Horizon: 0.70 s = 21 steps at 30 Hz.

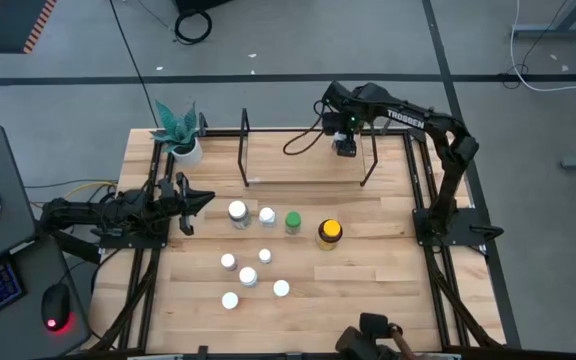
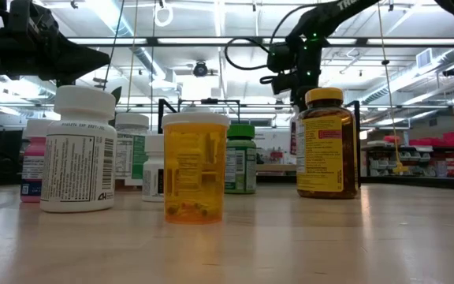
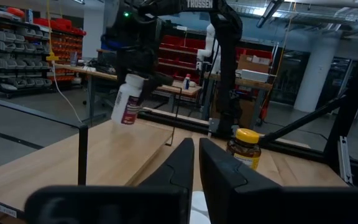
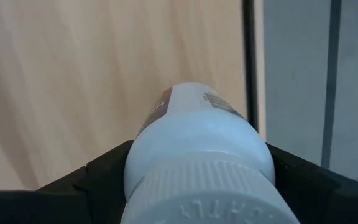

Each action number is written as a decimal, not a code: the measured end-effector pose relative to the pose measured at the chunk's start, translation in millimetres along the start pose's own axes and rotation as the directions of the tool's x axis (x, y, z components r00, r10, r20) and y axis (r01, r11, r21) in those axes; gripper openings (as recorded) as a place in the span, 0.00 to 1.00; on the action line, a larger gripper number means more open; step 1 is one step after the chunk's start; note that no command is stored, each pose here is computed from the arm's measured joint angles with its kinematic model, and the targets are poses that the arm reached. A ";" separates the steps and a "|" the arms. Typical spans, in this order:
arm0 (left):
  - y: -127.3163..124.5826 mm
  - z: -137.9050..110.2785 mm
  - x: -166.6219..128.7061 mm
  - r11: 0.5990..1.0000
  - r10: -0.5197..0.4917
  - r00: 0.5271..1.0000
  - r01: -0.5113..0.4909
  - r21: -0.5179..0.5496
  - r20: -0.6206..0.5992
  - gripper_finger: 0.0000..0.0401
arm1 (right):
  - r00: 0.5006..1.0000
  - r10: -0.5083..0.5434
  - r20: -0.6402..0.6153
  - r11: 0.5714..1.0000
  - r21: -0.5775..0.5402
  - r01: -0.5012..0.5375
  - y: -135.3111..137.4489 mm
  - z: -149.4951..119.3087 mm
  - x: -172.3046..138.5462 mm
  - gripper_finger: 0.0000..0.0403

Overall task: Pick and place medicine bottles onto shelf by color
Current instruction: Put the large white medicine bottle on the shelf

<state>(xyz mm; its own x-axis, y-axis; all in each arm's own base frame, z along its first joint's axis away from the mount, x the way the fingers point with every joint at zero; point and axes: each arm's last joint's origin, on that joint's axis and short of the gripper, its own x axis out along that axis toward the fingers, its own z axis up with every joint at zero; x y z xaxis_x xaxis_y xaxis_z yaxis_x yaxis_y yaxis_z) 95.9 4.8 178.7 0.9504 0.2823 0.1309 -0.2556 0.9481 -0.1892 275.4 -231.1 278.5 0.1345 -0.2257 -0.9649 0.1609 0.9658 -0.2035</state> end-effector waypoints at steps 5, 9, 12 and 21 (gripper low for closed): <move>0.0 0.1 0.0 1.000 0.000 1.000 0.000 0.000 0.000 0.07 | 0.999 0.003 -0.035 1.000 0.016 -0.002 -9.6 9.5 -9.6 0.78; 0.0 0.0 0.0 1.000 0.000 1.000 0.000 0.000 0.000 0.09 | 1.000 0.019 -0.011 1.000 0.022 -0.019 -20.2 26.2 -13.8 0.78; 0.0 0.0 0.0 1.000 0.000 1.000 0.000 0.000 0.000 0.10 | 0.999 0.052 -0.013 0.998 0.035 -0.052 -26.2 31.8 -12.6 0.78; 0.0 0.0 0.0 1.000 0.000 1.000 0.000 0.000 0.000 0.09 | 0.992 0.109 -0.061 0.989 0.106 -0.103 -39.7 22.6 2.4 0.78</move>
<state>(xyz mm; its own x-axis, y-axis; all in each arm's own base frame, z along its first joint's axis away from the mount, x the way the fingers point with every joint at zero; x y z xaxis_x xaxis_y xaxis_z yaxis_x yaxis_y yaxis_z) 95.9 4.8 178.7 0.9503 0.2824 0.1310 -0.2557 0.9481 -0.1892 291.5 -272.8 288.0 0.0917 -0.1106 -0.9896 0.2485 0.9649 -0.0848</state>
